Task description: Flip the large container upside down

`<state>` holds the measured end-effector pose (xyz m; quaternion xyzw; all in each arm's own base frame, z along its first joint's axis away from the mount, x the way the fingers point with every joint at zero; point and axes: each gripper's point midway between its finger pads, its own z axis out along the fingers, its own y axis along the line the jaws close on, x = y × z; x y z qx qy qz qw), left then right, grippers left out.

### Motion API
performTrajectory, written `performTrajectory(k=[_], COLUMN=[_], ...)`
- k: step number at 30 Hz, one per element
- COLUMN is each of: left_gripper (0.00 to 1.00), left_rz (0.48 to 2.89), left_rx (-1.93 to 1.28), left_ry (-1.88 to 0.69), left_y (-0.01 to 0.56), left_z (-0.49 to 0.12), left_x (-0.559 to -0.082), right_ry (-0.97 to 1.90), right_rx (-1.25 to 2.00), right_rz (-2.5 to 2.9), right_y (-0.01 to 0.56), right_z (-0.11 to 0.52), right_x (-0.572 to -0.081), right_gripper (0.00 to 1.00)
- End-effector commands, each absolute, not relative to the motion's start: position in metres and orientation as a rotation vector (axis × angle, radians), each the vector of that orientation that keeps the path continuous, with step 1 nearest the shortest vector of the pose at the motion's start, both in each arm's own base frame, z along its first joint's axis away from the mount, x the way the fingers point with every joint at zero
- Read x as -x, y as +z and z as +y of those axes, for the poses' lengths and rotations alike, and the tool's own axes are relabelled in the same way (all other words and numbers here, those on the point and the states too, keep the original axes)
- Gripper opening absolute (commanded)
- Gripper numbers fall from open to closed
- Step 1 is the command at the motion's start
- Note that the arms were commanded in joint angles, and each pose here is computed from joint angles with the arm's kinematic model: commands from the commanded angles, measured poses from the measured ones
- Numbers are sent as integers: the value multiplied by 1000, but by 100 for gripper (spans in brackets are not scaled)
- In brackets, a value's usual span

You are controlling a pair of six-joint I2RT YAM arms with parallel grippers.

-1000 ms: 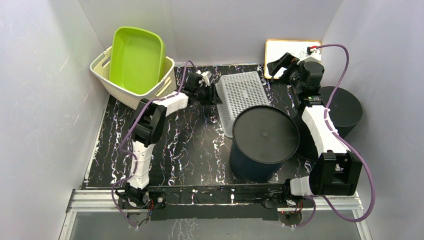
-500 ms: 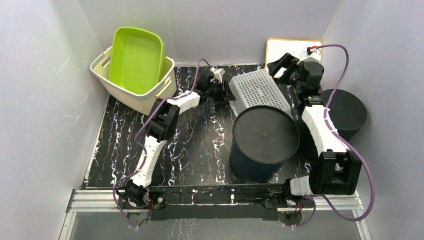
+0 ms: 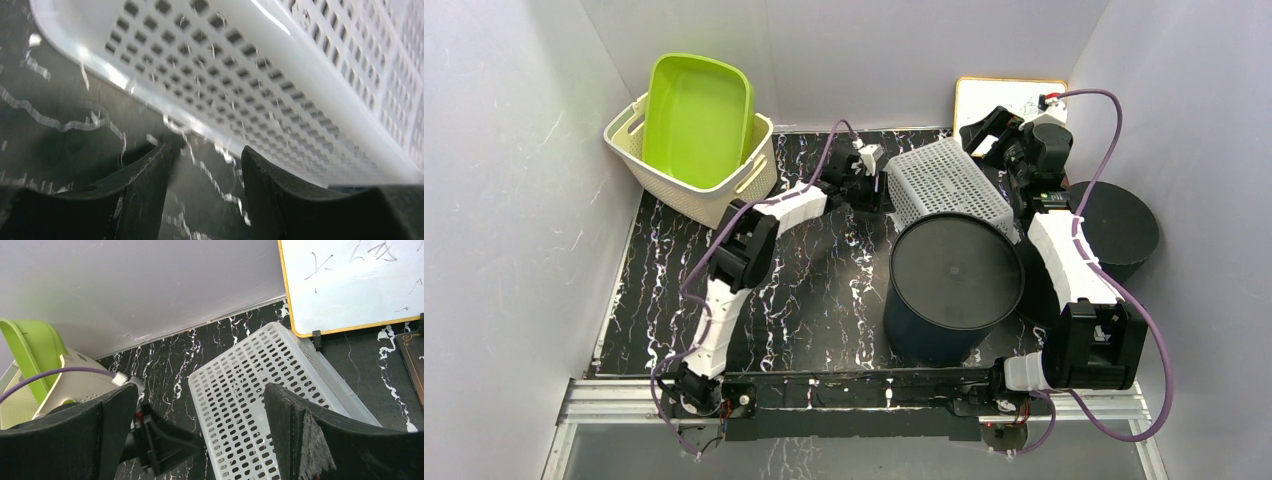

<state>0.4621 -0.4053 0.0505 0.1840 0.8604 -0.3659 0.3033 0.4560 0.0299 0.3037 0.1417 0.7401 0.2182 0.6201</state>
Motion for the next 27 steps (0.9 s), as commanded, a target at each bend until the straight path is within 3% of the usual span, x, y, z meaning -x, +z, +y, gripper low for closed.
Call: performTrajectory(k=[1, 8, 14, 21, 26, 27], left_gripper=[53, 58, 62, 69, 78, 86], left_rz=[2197, 2116, 2009, 1950, 1925, 1926], left_rx=[-497, -426, -430, -234, -239, -241], left_ry=[-806, -432, -49, -83, -65, -64], left_y=[129, 197, 263, 284, 276, 274], left_z=[-373, -294, -205, -93, -81, -81], left_x=[-447, -432, -463, -499, -520, -524], right_ry=[513, 533, 564, 588, 596, 596], right_rx=[-300, -296, -284, -272, -275, -276], right_rz=[1631, 1629, 1627, 1641, 1650, 1652], right_y=[321, 322, 324, 322, 318, 317], right_z=[30, 32, 37, 42, 43, 43], right_x=[-459, -457, -453, -450, -451, -451], right_gripper=[98, 98, 98, 98, 98, 98])
